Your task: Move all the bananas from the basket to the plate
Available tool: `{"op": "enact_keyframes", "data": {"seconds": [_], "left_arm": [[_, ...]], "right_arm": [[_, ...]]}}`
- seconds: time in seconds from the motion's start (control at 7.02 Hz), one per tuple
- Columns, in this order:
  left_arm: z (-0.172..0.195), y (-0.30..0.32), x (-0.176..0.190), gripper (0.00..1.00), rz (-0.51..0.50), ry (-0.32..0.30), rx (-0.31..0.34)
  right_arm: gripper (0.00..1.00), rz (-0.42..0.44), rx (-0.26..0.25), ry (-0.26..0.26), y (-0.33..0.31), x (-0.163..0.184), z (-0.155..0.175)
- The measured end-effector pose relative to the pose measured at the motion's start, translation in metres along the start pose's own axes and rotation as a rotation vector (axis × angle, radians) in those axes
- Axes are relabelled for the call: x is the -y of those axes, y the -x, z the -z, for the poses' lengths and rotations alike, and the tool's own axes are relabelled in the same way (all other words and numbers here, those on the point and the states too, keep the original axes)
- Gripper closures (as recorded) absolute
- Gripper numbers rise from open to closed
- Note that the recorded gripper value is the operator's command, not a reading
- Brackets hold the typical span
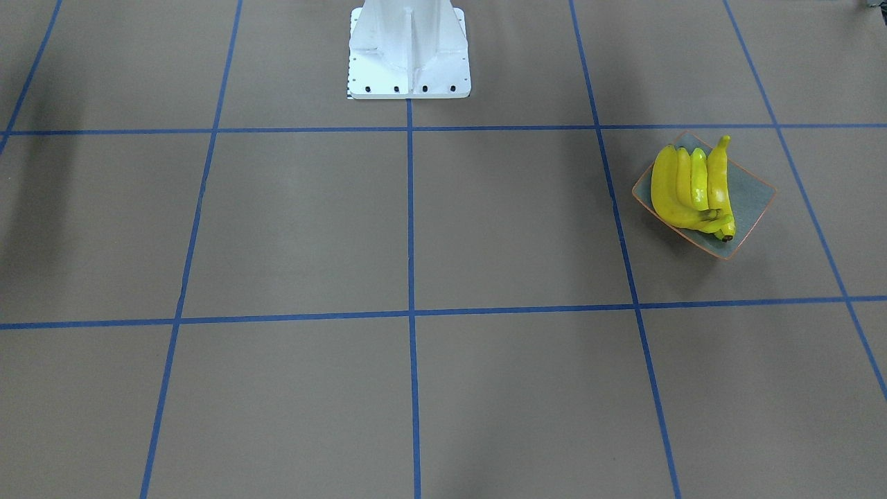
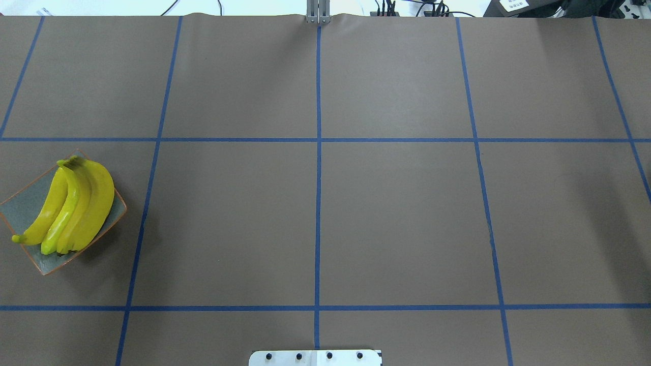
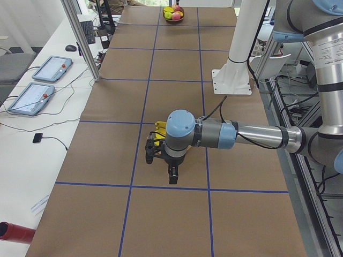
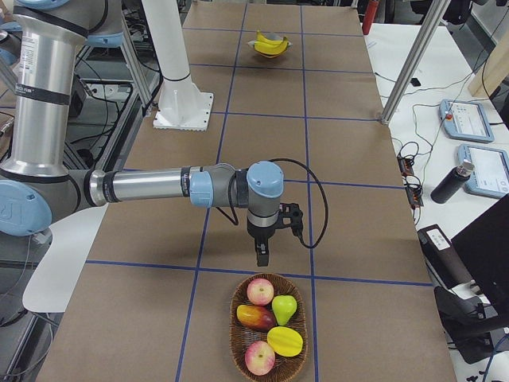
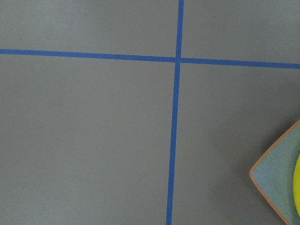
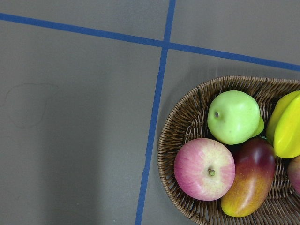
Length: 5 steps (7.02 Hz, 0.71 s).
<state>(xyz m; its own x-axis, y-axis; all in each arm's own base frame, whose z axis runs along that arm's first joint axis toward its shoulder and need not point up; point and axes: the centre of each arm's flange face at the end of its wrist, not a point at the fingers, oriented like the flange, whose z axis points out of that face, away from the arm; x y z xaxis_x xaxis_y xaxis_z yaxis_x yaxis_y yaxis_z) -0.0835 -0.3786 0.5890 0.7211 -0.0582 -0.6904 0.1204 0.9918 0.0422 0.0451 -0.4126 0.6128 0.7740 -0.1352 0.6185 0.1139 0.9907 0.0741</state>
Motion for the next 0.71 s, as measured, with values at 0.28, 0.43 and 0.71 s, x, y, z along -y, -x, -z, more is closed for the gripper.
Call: {"op": "enact_keyframes", "data": {"seconds": [0.28,0.43,0.71], "left_arm": [[0.0006,-0.0003,-0.0005,0.0,0.0,-0.001,0.0],[0.0007,-0.0004,-0.0006,0.0,0.0,-0.001,0.0],[0.0005,-0.0003,-0.0008,0.0,0.001,0.0,0.0]], "right_arm": [[0.0,-0.004,0.0,0.002,-0.0008,-0.0008,-0.001],[0.0,-0.005,0.0,0.004,-0.0013,-0.002,-0.0017],[0.0,-0.008,0.001,0.009,-0.0025,-0.0059,-0.0034]]}}
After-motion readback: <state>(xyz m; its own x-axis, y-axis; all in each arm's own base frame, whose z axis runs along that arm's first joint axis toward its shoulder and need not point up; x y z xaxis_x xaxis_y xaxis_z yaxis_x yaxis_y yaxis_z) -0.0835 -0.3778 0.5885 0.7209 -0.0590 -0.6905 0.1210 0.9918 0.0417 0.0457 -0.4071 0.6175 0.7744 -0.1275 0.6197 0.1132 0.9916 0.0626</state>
